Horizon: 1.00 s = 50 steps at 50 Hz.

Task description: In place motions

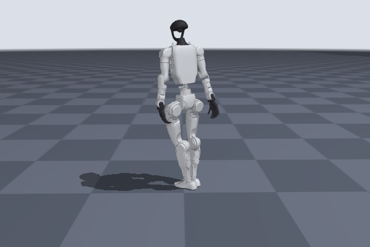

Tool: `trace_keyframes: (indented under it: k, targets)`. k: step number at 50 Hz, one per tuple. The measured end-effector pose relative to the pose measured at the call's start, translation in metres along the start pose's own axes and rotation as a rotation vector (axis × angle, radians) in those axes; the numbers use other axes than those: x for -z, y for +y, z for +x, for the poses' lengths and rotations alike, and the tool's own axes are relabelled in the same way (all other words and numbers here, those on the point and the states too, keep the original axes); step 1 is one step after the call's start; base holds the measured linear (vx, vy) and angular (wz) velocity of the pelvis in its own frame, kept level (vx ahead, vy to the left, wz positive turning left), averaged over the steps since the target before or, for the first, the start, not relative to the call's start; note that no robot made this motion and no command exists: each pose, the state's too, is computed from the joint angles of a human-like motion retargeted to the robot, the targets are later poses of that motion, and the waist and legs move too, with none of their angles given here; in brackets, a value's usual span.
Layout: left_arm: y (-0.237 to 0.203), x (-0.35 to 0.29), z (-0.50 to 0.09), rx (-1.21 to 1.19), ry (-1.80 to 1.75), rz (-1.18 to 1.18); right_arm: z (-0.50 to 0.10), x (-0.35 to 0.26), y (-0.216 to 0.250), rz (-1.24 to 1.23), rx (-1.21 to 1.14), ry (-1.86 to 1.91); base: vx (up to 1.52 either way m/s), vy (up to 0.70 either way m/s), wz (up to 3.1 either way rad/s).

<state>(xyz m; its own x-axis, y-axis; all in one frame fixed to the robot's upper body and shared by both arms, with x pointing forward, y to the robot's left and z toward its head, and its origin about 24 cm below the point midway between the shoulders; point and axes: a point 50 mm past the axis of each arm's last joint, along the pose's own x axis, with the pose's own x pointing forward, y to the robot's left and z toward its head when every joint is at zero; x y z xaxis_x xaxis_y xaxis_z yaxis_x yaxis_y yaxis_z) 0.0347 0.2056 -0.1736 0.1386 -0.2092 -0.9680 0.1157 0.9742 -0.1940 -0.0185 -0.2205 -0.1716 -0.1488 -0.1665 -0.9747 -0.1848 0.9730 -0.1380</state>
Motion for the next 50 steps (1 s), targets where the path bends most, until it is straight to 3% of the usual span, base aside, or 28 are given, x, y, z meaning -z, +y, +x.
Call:
trace_keyframes:
  k: [7, 14, 23, 34, 41, 50]
  targets:
    - [-0.021, 0.038, 0.000, 0.104, 0.083, -0.062, 0.001, -0.007, 0.002, -0.110, -0.004, -0.038, 0.07, -0.02, -0.39]
    - [-0.040, 0.056, 0.003, 0.061, 0.048, -0.291, -0.004, -0.046, 0.004, -0.190, -0.017, -0.177, 0.02, -0.02, -0.41]
    - [-0.018, 0.039, -0.001, 0.057, -0.008, -0.159, -0.012, -0.082, 0.013, -0.237, -0.053, -0.324, -0.03, -0.06, 0.05]
    - [-0.041, -0.004, 0.010, 0.177, -0.169, -0.185, -0.004, -0.049, 0.004, -0.195, -0.029, -0.185, -0.02, -0.06, 0.39]
    - [-0.047, 0.002, 0.009, 0.221, -0.150, -0.113, -0.001, -0.024, 0.001, -0.135, -0.022, -0.100, -0.02, -0.09, 0.29]
    - [-0.036, 0.018, 0.004, 0.180, -0.159, -0.253, -0.001, -0.028, 0.002, -0.138, -0.026, -0.111, -0.05, -0.11, 0.00]
